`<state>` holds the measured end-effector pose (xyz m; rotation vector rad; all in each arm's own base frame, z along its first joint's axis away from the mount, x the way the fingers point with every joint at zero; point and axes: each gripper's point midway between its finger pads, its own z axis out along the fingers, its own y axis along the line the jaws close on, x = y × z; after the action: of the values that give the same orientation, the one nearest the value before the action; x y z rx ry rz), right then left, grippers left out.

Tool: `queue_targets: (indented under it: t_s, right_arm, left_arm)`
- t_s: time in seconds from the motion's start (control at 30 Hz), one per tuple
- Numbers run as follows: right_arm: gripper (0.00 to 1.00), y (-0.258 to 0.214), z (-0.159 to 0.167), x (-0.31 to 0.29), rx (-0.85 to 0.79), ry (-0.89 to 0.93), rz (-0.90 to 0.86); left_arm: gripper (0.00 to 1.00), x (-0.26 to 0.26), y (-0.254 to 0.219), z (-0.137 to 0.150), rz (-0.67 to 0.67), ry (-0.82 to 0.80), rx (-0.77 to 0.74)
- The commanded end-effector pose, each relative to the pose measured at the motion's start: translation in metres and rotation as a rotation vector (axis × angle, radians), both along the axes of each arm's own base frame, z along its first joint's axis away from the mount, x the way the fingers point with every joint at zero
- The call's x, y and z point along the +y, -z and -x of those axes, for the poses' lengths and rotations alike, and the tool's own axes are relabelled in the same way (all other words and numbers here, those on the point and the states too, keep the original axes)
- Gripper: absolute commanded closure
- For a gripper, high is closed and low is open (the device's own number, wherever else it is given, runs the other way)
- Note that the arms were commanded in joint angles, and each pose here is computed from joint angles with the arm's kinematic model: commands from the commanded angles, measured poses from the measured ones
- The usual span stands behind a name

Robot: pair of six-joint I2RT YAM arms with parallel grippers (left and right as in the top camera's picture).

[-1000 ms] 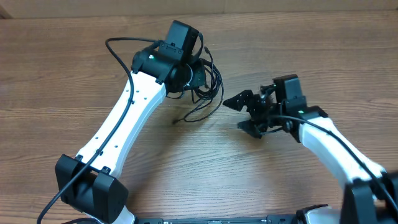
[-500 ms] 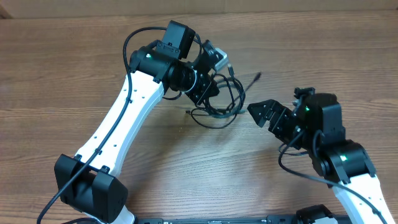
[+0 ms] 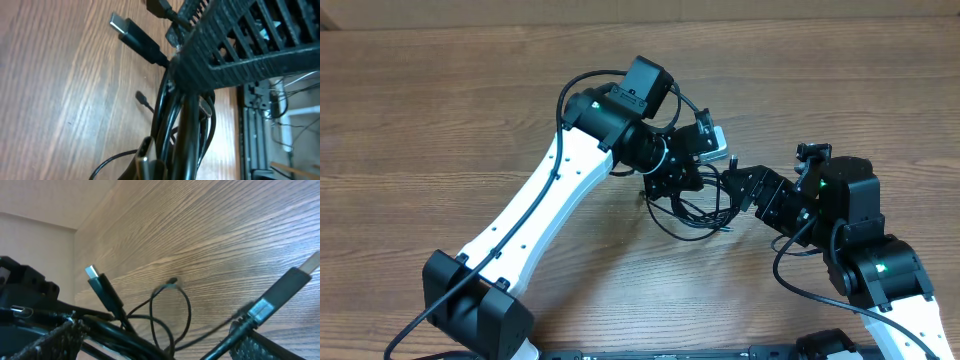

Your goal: Untangle cables

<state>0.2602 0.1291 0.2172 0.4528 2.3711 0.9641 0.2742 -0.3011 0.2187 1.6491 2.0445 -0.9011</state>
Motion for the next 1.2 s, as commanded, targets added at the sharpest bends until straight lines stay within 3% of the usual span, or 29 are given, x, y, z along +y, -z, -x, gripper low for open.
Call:
queue_targets:
  t_s: [0.0,0.3,0.43,0.57,0.67,0.8,1.17]
  right_arm:
    - [0.14,-0.006,0.001,0.001,-0.026,-0.019,0.003]
    - [0.25,0.006,0.007,-0.007,0.004,-0.016,0.069]
    - [0.36,0.008,0.008,-0.008,0.012,-0.017,0.071]
    - [0.36,0.009,0.009,-0.008,0.018,-0.017,0.072]
    - [0.36,0.011,0.011,-0.008,0.03,-0.018,0.075]
    - [0.37,0.013,0.013,-0.009,0.031,-0.034,0.092]
    - [0.36,0.018,0.01,-0.016,0.035,-0.004,0.135]
  left_arm:
    - [0.96,-0.005,-0.004,-0.006,0.018,0.037,-0.074]
    - [0.96,-0.009,-0.007,-0.021,0.028,-0.024,-0.104]
    - [0.95,-0.013,-0.011,-0.021,0.056,-0.033,-0.085]
    - [0.96,-0.014,-0.012,-0.021,0.059,-0.043,-0.08]
    - [0.96,-0.011,-0.009,-0.036,0.022,-0.171,-0.057]
    - [0.96,-0.015,-0.013,-0.038,0.044,-0.197,-0.038]
    - [0.96,-0.043,-0.055,0.0,0.31,-0.019,0.138]
